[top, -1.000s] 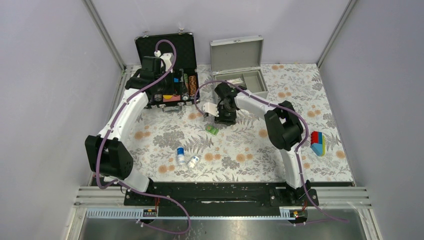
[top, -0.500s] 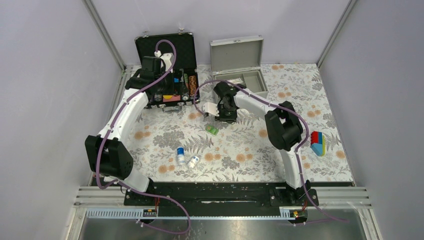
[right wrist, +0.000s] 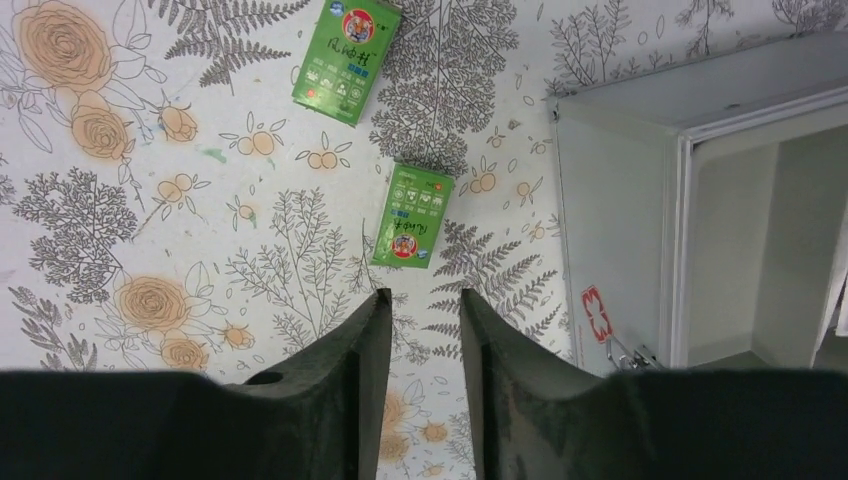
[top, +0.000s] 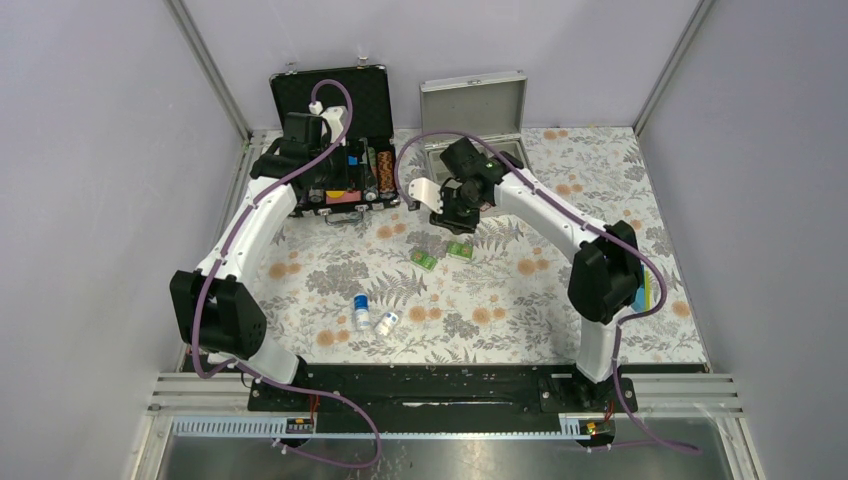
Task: Organize the medicine kit
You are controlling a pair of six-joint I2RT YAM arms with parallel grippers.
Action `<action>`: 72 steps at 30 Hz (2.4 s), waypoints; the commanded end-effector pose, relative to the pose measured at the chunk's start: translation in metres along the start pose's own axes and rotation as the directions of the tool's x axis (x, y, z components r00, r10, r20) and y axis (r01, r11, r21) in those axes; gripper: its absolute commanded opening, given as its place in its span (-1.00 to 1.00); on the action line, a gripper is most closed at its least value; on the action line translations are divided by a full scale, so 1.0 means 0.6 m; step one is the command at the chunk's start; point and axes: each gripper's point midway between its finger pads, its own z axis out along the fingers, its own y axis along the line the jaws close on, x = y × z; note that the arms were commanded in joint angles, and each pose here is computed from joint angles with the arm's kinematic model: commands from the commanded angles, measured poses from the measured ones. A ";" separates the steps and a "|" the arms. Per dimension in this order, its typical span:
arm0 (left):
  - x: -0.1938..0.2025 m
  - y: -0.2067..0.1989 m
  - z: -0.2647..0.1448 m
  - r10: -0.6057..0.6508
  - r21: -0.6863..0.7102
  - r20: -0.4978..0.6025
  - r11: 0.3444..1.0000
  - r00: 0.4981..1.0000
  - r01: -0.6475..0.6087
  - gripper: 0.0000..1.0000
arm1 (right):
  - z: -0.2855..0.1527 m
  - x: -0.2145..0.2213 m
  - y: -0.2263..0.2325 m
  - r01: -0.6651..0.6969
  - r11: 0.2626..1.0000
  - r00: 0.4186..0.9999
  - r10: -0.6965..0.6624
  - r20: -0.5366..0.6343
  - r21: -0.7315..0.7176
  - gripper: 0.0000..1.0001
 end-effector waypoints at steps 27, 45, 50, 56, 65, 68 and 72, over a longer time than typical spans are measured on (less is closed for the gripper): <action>-0.035 -0.012 -0.018 0.025 0.023 0.057 0.999 0.998 -0.026 0.72 | 0.165 0.116 0.019 -0.067 0.991 0.961 0.032 -0.276 -0.119 0.21; -0.034 -0.016 0.001 0.000 0.047 0.029 0.999 1.000 -0.001 0.71 | -0.007 0.008 0.001 -0.077 0.997 0.994 0.076 -0.078 -0.015 -0.30; -0.036 -0.012 0.004 0.011 0.034 0.031 0.999 0.999 -0.012 0.71 | -0.081 -0.041 -0.039 -0.007 0.993 0.999 0.003 0.039 0.114 -0.29; -0.040 -0.009 -0.004 0.052 0.022 0.020 0.998 0.998 -0.052 0.71 | -0.091 -0.052 -0.130 0.069 0.958 0.994 -0.089 0.059 0.277 -0.28; -0.010 0.018 -0.014 0.123 -0.029 -0.049 0.992 0.991 -0.124 0.71 | -0.045 -0.030 -0.238 0.115 0.934 0.993 -0.117 -0.015 0.338 -0.27; 0.005 0.026 -0.010 0.129 -0.035 -0.072 0.991 0.989 -0.131 0.71 | -0.032 -0.022 -0.256 0.153 0.924 0.988 -0.147 -0.042 0.350 -0.26; 0.020 0.031 -0.008 0.122 -0.036 -0.092 0.991 0.988 -0.125 0.71 | -0.015 -0.011 -0.268 0.194 0.915 0.981 -0.180 -0.073 0.355 -0.21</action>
